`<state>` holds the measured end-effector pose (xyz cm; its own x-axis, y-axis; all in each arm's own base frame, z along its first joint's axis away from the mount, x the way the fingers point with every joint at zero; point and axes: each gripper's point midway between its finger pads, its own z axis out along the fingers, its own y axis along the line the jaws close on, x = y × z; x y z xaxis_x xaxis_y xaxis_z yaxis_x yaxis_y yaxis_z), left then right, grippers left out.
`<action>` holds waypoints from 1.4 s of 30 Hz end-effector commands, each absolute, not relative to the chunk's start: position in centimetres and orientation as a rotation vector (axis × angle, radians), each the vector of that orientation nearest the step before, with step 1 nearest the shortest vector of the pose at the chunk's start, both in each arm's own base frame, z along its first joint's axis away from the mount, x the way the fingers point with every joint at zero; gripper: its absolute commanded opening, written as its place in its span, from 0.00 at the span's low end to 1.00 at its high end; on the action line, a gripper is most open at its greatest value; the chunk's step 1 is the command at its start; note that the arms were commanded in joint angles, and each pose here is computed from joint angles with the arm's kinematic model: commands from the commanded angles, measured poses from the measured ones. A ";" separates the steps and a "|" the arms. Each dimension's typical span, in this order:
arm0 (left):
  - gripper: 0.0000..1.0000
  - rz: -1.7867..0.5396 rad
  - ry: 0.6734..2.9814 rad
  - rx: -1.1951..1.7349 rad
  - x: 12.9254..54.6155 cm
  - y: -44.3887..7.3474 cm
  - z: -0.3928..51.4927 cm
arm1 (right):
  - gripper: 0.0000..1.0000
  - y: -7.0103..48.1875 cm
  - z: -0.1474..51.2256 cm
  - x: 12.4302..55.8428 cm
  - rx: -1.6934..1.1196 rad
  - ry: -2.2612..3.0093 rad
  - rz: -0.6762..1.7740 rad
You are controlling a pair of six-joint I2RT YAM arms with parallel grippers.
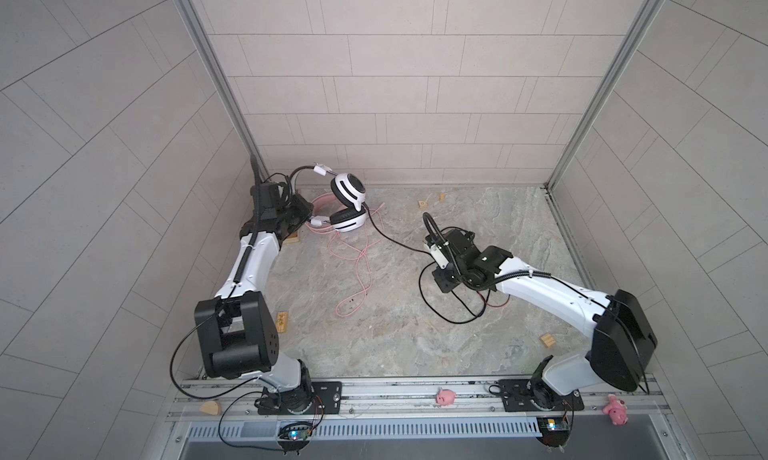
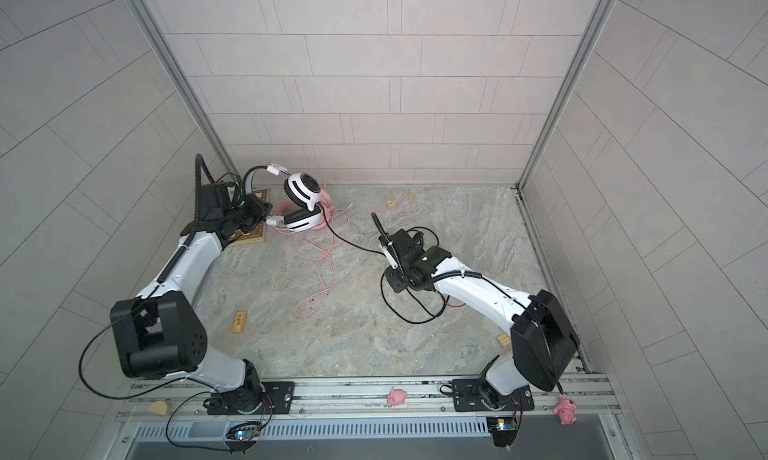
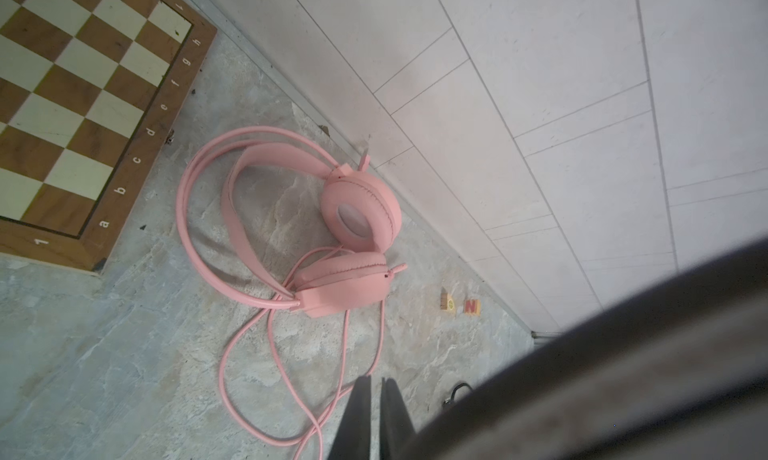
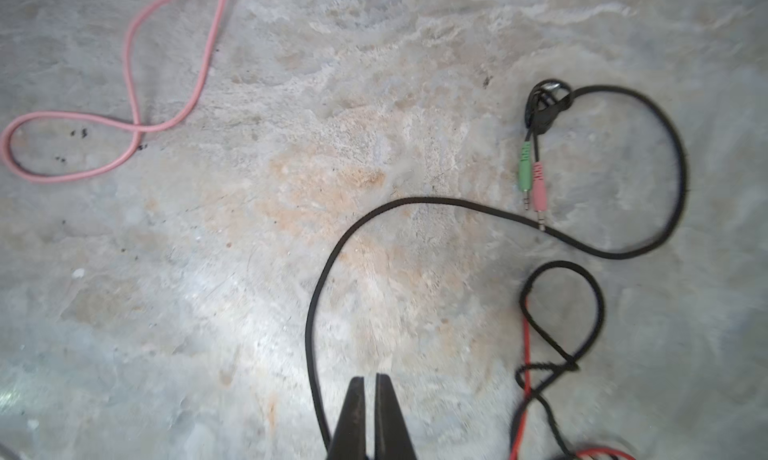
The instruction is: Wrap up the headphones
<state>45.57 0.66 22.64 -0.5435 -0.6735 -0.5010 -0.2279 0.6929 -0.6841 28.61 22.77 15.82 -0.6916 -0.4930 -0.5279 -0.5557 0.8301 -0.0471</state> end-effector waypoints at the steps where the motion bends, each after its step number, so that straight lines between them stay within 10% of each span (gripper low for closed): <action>1: 0.00 -0.649 2.118 -0.548 45.2 -1.2 25.3 | 0.01 19.6 19.5 26.5 -0.839 2.466 -0.022; 11: 0.00 -0.546 2.274 -0.253 44.1 -8.4 24.4 | 0.00 21.3 31.4 27.2 -0.783 2.147 0.106; 42: 0.00 -0.809 2.389 0.476 36.5 -27.3 23.1 | 0.00 9.7 27.5 33.4 -0.249 2.337 -0.041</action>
